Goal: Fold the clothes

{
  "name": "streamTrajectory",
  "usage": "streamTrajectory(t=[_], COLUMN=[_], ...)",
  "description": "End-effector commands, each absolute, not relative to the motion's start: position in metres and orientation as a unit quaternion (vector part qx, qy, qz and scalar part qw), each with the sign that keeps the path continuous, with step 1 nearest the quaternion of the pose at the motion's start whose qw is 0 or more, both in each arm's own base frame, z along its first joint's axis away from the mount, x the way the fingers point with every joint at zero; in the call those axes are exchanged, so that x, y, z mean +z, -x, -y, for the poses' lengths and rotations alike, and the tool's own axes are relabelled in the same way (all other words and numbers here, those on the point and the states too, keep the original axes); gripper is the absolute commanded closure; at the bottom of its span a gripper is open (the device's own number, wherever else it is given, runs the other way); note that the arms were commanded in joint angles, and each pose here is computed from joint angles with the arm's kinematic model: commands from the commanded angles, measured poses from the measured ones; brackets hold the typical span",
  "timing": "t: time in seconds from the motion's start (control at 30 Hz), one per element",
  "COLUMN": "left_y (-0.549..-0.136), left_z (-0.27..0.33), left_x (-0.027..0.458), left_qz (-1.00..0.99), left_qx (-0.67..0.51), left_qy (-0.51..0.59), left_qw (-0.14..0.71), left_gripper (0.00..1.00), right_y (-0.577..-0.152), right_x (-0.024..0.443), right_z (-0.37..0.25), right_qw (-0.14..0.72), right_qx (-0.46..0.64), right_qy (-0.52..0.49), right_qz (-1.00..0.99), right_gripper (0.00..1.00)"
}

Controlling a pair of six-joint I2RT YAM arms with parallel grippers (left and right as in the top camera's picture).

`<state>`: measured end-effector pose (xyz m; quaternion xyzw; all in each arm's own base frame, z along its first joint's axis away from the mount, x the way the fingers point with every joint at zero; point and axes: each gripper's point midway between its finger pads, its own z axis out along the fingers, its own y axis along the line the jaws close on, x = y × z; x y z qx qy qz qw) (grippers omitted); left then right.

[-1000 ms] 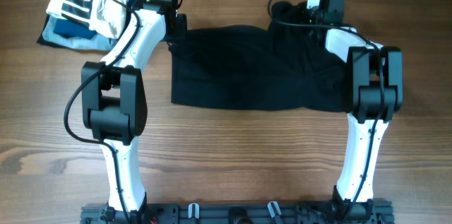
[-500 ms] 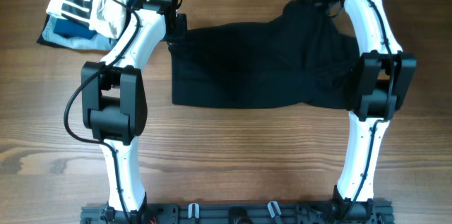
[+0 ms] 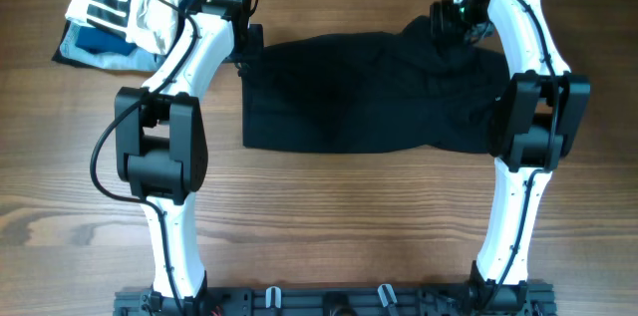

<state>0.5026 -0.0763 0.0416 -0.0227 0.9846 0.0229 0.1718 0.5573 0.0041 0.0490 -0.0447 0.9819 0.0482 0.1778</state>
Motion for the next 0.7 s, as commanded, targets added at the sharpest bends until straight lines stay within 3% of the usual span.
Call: streamTrajectory(t=[0.0, 0.23, 0.33, 0.4, 0.47, 0.53, 0.67], left_y=[-0.503, -0.504, -0.504, -0.504, -0.504, -0.504, -0.504], left_z=[0.073, 0.073, 0.073, 0.073, 0.073, 0.073, 0.073], left_x=[0.052, 0.053, 0.053, 0.053, 0.053, 0.053, 0.053], left_qz=[-0.982, -0.982, -0.982, -0.982, -0.982, -0.982, -0.982], left_qx=[0.026, 0.025, 0.025, 0.025, 0.025, 0.025, 0.025], left_qy=[0.034, 0.034, 0.034, 0.034, 0.034, 0.034, 0.034], left_qw=[0.183, 0.184, 0.185, 0.185, 0.184, 0.184, 0.184], left_gripper=[0.96, 0.96, 0.96, 0.96, 0.96, 0.96, 0.96], right_y=[-0.575, -0.572, -0.57, -0.572, -0.572, -0.572, -0.57], right_x=[0.079, 0.039, 0.035, 0.037, 0.036, 0.036, 0.033], right_z=[0.0, -0.005, -0.01, -0.016, -0.02, -0.021, -0.02], right_qw=[0.23, 0.204, 0.199, 0.203, 0.204, 0.203, 0.199], right_qx=[0.036, 0.049, 0.065, 0.076, 0.087, 0.09, 0.088], right_qy=[0.047, 0.05, 0.054, 0.059, 0.06, 0.061, 0.067], right_qz=[-0.972, -0.976, -0.976, -0.974, -0.973, -0.973, -0.974], right_gripper=[0.22, 0.24, 0.33, 0.47, 0.54, 0.53, 0.39])
